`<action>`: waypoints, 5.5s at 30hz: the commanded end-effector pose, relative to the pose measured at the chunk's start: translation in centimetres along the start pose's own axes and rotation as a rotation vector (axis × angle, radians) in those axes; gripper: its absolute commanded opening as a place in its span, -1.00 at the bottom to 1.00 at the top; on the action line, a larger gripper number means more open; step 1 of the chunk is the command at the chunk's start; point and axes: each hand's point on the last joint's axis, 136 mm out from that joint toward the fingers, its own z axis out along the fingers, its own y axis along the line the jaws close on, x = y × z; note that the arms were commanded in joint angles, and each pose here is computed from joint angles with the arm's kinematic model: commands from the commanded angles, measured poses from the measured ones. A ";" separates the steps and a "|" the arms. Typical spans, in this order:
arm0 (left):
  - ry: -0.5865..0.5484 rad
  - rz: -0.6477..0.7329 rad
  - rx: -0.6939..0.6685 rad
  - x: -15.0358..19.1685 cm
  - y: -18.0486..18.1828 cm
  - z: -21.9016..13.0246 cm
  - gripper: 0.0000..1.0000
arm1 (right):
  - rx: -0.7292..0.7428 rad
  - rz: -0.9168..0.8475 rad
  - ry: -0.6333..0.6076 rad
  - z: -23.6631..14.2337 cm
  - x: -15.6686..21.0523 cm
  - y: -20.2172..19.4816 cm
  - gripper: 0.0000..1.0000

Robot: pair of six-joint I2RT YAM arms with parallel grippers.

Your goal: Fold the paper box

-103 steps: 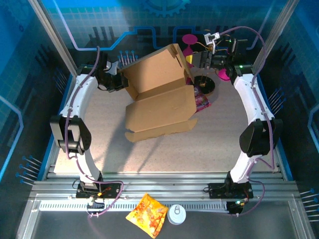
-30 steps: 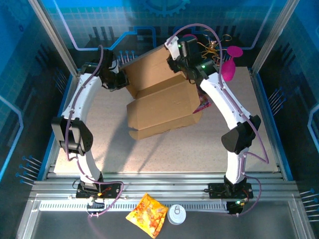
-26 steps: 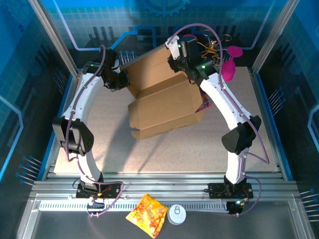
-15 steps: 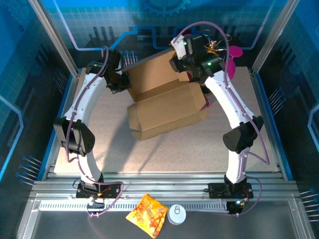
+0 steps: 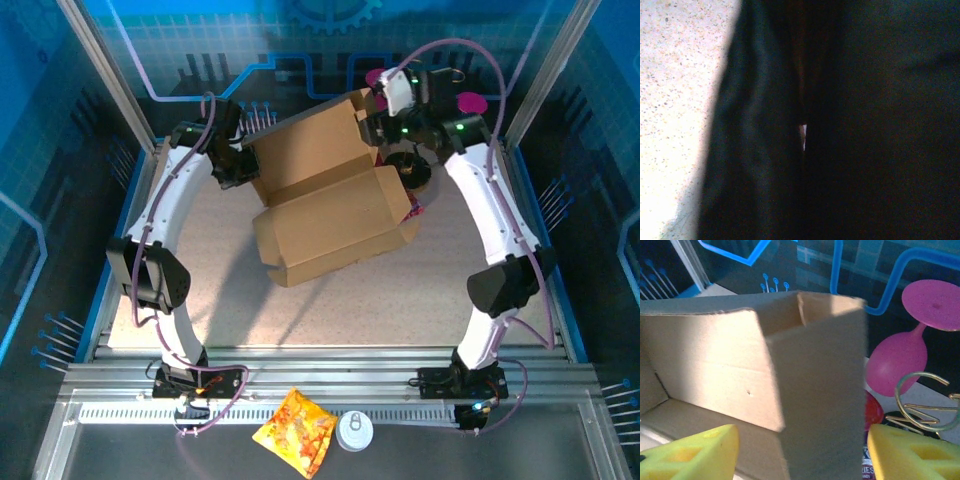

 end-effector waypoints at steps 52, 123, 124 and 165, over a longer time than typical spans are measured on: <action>0.046 0.104 0.182 -0.5 -2.0 -1.7 -1.00 | 0.183 -0.151 0.091 4.6 0.4 -0.5 -0.48; 0.032 0.020 0.015 -0.4 -0.6 -1.9 -1.00 | 0.866 -0.325 0.236 3.3 1.9 -5.4 -1.00; 0.033 0.021 0.017 -0.4 -0.6 -2.0 -1.00 | 0.853 -0.323 0.236 3.4 1.9 -5.4 -1.00; 0.058 -0.005 0.045 -0.5 -1.5 -2.4 -1.00 | 0.533 -0.080 0.290 3.4 4.7 -5.8 -0.26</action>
